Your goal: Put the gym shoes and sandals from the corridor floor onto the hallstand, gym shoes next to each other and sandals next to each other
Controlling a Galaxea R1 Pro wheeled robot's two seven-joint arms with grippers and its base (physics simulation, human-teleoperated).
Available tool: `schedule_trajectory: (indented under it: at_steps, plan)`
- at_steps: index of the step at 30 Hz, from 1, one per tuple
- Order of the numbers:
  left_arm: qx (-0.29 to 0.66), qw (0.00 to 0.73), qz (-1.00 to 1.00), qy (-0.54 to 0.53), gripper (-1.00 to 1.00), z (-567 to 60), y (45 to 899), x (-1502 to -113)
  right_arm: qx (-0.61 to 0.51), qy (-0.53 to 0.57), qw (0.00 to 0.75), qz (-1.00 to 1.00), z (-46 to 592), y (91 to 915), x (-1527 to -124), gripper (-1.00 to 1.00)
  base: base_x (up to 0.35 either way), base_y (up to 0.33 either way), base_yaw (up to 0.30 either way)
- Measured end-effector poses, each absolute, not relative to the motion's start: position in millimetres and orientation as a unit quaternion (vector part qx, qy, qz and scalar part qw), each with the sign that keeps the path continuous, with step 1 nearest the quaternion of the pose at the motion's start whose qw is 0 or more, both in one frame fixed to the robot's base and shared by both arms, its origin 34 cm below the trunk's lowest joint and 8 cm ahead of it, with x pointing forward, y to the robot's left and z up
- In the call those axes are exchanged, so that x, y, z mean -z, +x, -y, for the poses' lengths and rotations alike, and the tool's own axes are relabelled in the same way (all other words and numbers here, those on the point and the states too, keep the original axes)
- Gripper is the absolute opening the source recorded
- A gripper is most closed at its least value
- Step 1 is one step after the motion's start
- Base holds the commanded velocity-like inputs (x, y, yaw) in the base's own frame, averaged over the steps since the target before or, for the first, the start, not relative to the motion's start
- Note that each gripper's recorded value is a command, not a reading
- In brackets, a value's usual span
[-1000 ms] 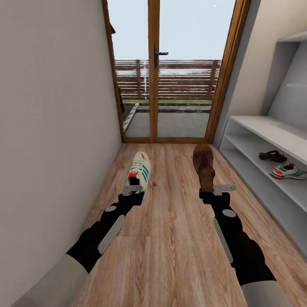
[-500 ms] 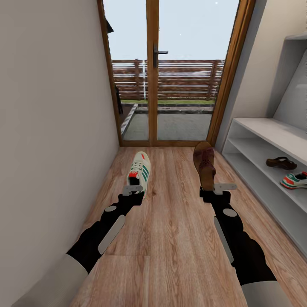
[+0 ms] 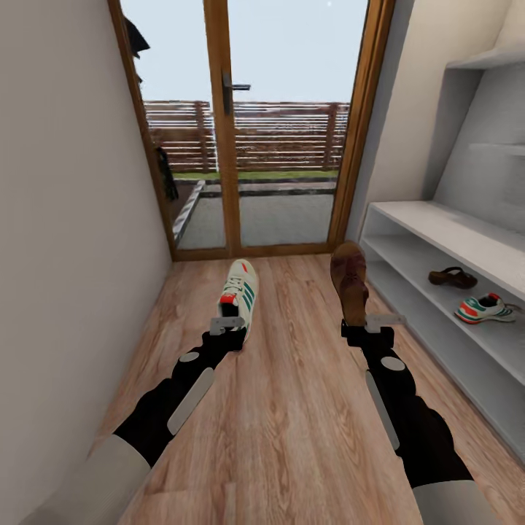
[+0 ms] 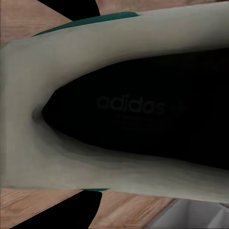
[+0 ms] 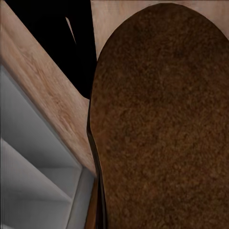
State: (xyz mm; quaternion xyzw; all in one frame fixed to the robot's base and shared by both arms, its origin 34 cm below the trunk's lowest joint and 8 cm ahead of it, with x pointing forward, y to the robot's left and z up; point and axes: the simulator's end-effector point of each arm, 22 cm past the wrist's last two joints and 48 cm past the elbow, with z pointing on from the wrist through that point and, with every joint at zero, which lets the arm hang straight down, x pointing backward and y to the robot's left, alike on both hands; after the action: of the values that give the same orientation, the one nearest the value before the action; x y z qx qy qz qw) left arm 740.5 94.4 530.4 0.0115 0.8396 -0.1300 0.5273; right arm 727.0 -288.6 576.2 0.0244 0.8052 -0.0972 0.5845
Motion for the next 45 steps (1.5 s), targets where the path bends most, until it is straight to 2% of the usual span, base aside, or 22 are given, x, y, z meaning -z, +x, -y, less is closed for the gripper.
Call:
schedule_trajectory:
  at_steps: [9, 20, 31, 45]
  plan:
    - [0.130, 0.527, -0.840, 0.012, -1.00, -94.4, 740.5, -530.4, 0.097, 0.025, 0.585, -0.805, 288.8, 727.0, -576.3, -1.00, 0.344, 0.000, -0.254]
    - [0.130, 0.527, -0.840, 0.011, -1.00, -94.4, 740.4, -530.4, 0.097, 0.024, 0.585, -0.805, 288.5, 727.1, -576.3, -1.00, 0.344, 0.000, -0.070]
    - [0.130, 0.527, -0.840, 0.012, -1.00, -94.4, 740.5, -530.4, 0.097, 0.024, 0.585, -0.805, 288.6, 727.1, -576.3, -1.00, 0.336, 0.000, -0.229]
    - [0.130, 0.528, -0.839, 0.012, -1.00, -94.3, 740.6, -530.8, 0.097, 0.024, 0.585, -0.805, 288.4, 727.2, -576.2, -1.00, 0.089, 0.055, -0.213]
